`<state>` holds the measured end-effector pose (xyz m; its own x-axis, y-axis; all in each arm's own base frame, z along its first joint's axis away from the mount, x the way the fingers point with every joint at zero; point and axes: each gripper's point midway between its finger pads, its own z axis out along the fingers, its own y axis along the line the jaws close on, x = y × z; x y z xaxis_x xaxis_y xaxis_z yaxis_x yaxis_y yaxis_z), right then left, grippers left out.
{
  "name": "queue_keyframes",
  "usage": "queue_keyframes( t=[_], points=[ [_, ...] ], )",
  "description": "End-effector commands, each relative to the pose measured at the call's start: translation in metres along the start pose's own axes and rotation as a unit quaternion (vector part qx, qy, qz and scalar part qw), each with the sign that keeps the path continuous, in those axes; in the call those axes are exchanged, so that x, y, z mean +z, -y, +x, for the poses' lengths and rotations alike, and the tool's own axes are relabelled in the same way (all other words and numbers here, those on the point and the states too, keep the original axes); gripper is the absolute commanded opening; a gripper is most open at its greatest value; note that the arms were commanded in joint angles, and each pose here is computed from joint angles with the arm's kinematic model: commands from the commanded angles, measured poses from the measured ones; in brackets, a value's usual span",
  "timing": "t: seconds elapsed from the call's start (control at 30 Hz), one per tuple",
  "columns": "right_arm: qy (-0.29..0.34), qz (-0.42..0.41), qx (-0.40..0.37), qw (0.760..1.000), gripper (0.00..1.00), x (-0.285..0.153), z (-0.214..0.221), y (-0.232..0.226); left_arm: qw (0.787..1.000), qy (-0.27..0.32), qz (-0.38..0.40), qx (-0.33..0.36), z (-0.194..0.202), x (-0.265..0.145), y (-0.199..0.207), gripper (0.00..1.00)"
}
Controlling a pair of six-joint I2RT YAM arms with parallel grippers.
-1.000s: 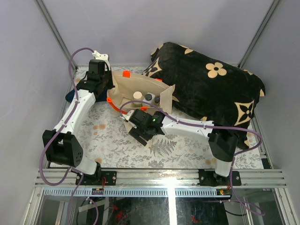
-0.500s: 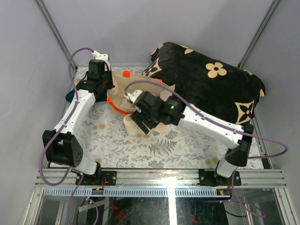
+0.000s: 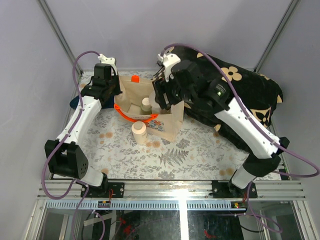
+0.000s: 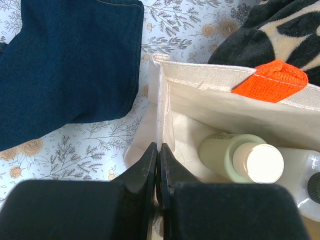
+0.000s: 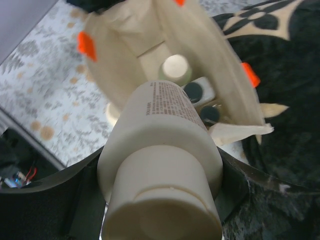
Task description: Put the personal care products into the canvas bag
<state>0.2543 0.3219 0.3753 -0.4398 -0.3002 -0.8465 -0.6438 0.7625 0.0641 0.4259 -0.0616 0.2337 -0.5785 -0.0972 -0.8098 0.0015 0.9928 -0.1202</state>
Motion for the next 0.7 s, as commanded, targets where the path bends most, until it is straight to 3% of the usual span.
queue_keyframes(
  t=[0.0,0.2,0.47,0.67],
  points=[
    [0.097,-0.005,0.021,0.995,0.00,0.020,-0.065,0.020,0.999,0.032,0.005,-0.003,-0.015,-0.012,0.002,0.00],
    [0.097,-0.024,-0.008,0.995,0.00,0.061,-0.081,0.022,0.999,0.033,0.011,-0.002,-0.015,-0.015,0.004,0.00],
    [0.079,-0.059,-0.011,0.995,0.00,0.116,-0.066,0.012,0.999,0.028,0.017,-0.003,-0.011,-0.014,0.005,0.00],
    [0.110,-0.107,-0.007,0.988,0.00,0.138,-0.078,-0.007,0.999,0.033,0.025,-0.006,-0.014,-0.018,0.009,0.00]
  ],
)
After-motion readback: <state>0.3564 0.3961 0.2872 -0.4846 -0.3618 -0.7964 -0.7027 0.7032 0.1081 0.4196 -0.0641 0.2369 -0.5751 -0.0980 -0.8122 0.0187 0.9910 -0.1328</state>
